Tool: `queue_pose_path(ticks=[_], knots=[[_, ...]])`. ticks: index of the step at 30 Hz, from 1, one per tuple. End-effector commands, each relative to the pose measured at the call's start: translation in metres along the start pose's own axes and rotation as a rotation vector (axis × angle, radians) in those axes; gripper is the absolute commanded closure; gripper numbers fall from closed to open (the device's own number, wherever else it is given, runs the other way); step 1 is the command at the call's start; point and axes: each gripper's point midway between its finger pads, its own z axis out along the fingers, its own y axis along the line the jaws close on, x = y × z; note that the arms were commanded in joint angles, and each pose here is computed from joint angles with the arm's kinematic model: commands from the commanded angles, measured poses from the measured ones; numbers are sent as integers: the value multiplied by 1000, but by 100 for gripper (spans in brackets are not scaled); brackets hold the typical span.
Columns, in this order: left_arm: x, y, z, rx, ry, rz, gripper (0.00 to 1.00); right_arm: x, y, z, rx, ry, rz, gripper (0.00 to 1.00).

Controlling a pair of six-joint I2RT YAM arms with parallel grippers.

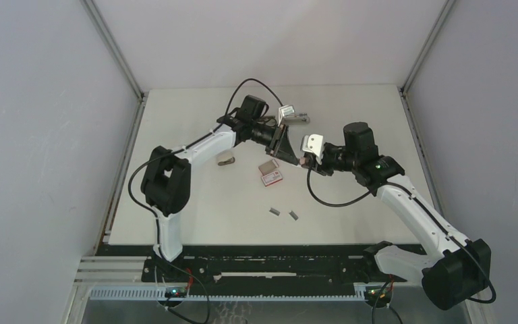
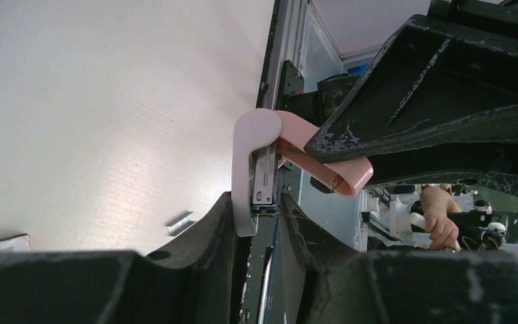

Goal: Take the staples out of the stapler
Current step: Unload the staple at the center of the board.

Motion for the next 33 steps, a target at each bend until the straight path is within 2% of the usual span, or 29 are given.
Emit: queue_pose_path(ticks=[1, 5, 9, 18, 20, 24, 26, 27, 33], knots=[[0, -6, 0, 44, -4, 16, 79, -12, -9, 0, 30, -38, -26, 100], [-3, -5, -4, 20, -24, 18, 82, -5, -14, 2, 46, -21, 2, 100], [-12, -2, -14, -35, -66, 24, 83, 5, -19, 6, 51, -2, 45, 89], [-21, 12, -29, -209, -171, 27, 86, 0, -29, 23, 82, -46, 261, 41], [-23, 17, -32, -252, -190, 30, 86, -5, -31, 26, 85, -59, 331, 34], [-28, 28, -39, -344, -226, 35, 86, -13, -41, 33, 99, -63, 497, 27], [-29, 32, -42, -378, -236, 32, 86, -16, -46, 38, 101, -65, 586, 7], [-29, 33, -42, -392, -240, 32, 86, -17, -47, 41, 96, -69, 623, 2], [-29, 37, -46, -426, -251, 42, 86, -5, -61, 55, 166, -39, 770, 0]])
